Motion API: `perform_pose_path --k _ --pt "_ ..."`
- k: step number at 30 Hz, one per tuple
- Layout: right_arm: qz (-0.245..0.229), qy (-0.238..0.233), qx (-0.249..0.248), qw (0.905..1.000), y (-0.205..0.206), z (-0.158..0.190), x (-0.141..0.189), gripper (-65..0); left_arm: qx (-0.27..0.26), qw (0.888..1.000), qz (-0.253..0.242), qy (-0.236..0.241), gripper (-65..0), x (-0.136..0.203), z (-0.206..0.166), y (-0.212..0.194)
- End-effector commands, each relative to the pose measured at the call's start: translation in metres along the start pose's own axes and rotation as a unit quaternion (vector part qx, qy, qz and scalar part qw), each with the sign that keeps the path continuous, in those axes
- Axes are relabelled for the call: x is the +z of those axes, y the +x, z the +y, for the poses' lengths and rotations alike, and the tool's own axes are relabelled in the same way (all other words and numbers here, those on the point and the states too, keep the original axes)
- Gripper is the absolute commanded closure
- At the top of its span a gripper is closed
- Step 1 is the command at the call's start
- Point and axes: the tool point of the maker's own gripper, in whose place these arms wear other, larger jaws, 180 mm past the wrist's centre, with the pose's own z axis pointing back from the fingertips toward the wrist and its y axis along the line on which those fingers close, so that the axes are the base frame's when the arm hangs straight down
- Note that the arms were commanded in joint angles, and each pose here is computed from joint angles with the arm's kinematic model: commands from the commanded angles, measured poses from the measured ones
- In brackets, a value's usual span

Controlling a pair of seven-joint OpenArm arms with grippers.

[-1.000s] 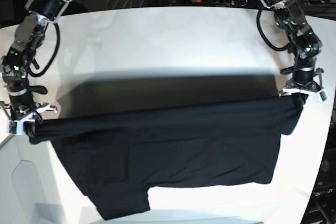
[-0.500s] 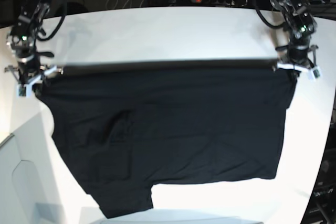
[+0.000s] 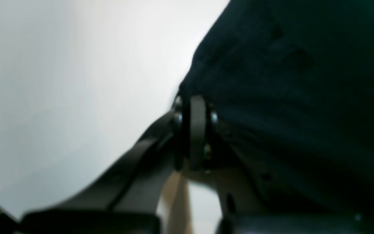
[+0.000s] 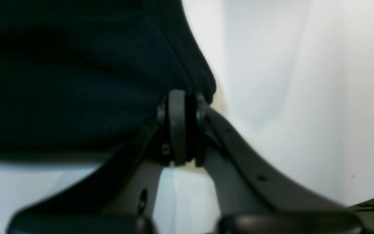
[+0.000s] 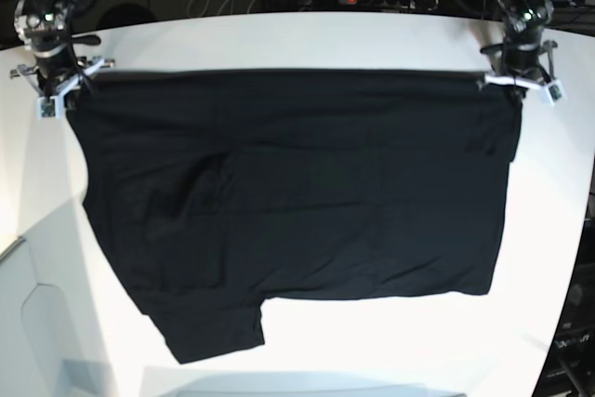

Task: Fold the T-shirt properly
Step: 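Lift the shirt and pull both grippers back to straighten it, then lower the shirt edge and open both grippers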

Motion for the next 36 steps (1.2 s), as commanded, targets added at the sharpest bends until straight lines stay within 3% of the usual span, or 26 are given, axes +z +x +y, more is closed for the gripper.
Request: perform_pose_path --k 1,6,17,24,36 --pt "-0.010 -0.007 0.008 0.9999 0.005 -0.006 0.005 0.0 -0.010 1.000 -0.020 0.002 -0.1 0.005 0.003 0.012" --pt "0.013 -0.008 0.011 0.9998 -0.015 -0.007 0.013 0.0 -0.013 1.000 -0.005 0.008 -0.1 0.013 0.008 -0.002" --pt "-0.001 0.021 -0.015 0.9997 -0.042 0.006 0.037 0.0 -0.022 0.999 0.031 0.016 -0.1 0.026 0.018 -0.030" --pt "0.003 0.025 -0.016 0.9996 -0.045 0.008 0.037 0.0 -0.065 0.996 0.046 -0.048 -0.1 0.029 0.000 -0.040" --pt "0.004 0.027 -0.021 0.9994 -0.047 0.012 0.037 0.0 -0.067 0.995 0.060 -0.038 -0.1 0.032 0.011 -0.049"
